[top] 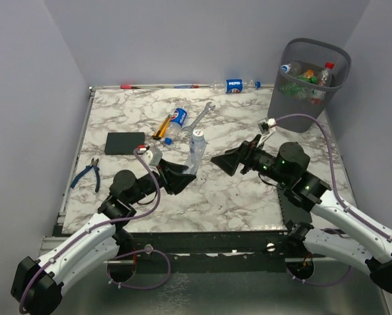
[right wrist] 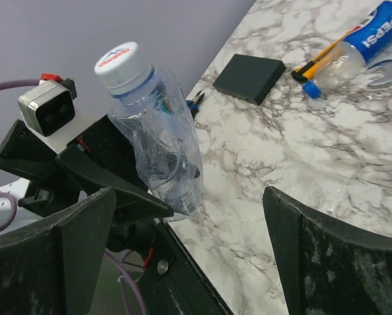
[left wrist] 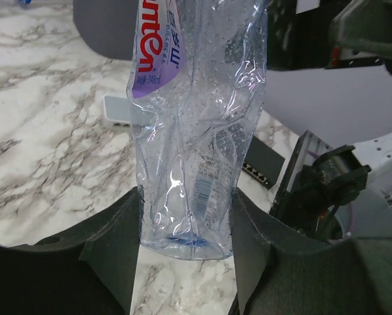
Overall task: Put the plastic bottles in the bin
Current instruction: Pick up the plastic bottle at the center of the board.
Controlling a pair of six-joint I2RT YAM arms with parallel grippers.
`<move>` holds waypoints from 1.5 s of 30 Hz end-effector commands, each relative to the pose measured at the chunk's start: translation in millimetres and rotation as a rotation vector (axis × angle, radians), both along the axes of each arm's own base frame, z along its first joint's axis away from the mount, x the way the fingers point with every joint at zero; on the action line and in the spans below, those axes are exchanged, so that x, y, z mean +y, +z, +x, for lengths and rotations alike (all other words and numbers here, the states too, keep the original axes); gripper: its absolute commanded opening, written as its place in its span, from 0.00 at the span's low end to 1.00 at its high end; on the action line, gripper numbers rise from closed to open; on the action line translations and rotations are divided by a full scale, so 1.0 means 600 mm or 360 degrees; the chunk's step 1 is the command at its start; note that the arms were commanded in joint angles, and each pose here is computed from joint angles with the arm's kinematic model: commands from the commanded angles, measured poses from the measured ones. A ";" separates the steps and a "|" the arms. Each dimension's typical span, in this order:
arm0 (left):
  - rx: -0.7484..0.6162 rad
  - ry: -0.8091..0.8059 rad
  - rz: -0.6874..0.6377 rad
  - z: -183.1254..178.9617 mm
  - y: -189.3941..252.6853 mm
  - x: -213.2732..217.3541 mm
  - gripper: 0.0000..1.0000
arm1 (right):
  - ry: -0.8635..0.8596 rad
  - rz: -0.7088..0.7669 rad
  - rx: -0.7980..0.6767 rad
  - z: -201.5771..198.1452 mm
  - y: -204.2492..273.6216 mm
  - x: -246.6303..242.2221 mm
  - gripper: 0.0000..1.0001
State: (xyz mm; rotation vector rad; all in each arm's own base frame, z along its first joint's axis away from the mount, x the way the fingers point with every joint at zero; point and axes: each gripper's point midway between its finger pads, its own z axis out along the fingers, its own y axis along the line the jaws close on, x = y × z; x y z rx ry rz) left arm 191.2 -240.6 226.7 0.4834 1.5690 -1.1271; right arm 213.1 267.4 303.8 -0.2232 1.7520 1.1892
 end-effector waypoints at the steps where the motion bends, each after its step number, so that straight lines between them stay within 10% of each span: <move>1: -0.0152 -0.0154 -0.0189 -0.033 0.056 -0.014 0.20 | -0.0018 0.0099 -0.0249 0.006 0.079 0.030 0.97; 24: -0.0144 -0.0185 -0.0176 -0.043 0.045 -0.025 0.20 | 0.0036 -0.0211 -0.0282 0.048 0.076 0.094 0.74; 40: -0.0122 -0.0184 -0.0166 -0.041 0.039 -0.027 0.19 | 0.0180 -0.0173 -0.0306 0.019 0.082 0.109 0.87; 45: -0.0122 -0.0185 -0.0167 -0.041 0.039 -0.027 0.19 | 0.0167 -0.0254 -0.0249 0.027 0.058 0.112 0.69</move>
